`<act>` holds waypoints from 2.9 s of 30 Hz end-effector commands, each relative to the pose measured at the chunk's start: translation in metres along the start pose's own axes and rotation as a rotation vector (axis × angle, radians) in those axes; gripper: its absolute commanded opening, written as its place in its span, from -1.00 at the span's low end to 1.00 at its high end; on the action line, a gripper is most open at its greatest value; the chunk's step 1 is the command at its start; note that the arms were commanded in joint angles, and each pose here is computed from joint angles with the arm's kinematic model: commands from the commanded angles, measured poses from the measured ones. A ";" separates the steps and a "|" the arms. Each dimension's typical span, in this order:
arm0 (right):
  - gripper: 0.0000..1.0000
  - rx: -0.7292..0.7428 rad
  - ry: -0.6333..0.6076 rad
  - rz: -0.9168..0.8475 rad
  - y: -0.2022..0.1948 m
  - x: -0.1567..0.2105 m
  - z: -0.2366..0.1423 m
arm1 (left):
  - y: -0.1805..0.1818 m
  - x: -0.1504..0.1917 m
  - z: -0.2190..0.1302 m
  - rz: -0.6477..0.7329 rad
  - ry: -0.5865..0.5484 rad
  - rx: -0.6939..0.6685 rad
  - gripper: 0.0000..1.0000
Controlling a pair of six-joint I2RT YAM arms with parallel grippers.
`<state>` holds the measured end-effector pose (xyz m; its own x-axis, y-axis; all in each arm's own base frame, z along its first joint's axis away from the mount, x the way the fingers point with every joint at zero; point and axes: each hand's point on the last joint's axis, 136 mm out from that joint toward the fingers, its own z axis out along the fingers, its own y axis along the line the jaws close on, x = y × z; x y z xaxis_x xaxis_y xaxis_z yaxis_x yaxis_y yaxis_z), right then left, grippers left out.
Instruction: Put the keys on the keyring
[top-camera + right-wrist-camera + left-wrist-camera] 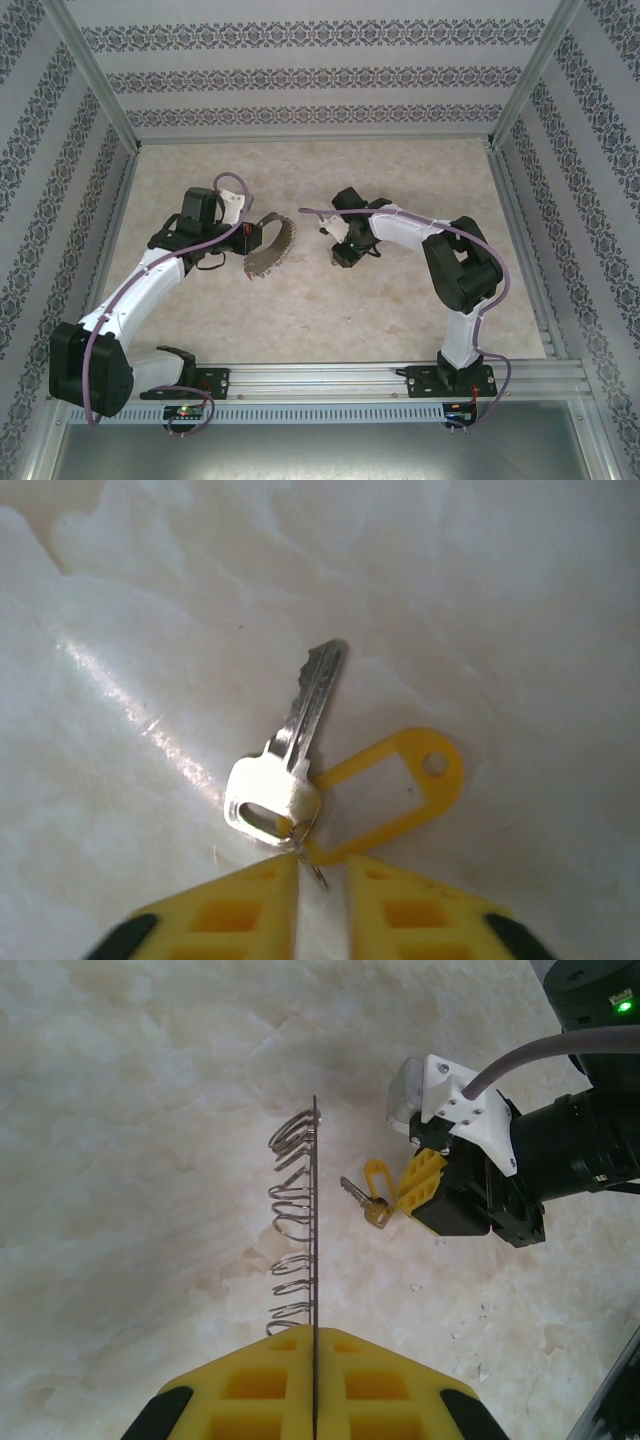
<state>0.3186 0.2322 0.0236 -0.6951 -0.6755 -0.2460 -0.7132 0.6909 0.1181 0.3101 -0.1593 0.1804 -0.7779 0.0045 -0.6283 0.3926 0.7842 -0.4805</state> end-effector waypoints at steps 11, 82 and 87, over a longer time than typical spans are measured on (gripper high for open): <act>-1.00 -0.004 -0.159 -0.091 0.012 -0.007 -0.029 | -0.014 -0.017 -0.013 -0.054 -0.085 0.129 -1.00; -1.00 0.018 -0.500 -0.472 0.061 0.028 -0.109 | 0.035 0.053 0.053 -0.079 0.061 0.008 -0.06; -1.00 -0.101 -0.610 -0.557 0.090 0.026 -0.130 | -0.063 0.019 0.031 0.381 -0.134 0.275 -0.07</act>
<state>0.2413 0.2281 0.1402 -0.1794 -0.6830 -0.7081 -0.9263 0.3596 -0.1122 0.3001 -0.1898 0.1284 -0.7441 0.0382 -0.6670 0.4869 0.7146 -0.5023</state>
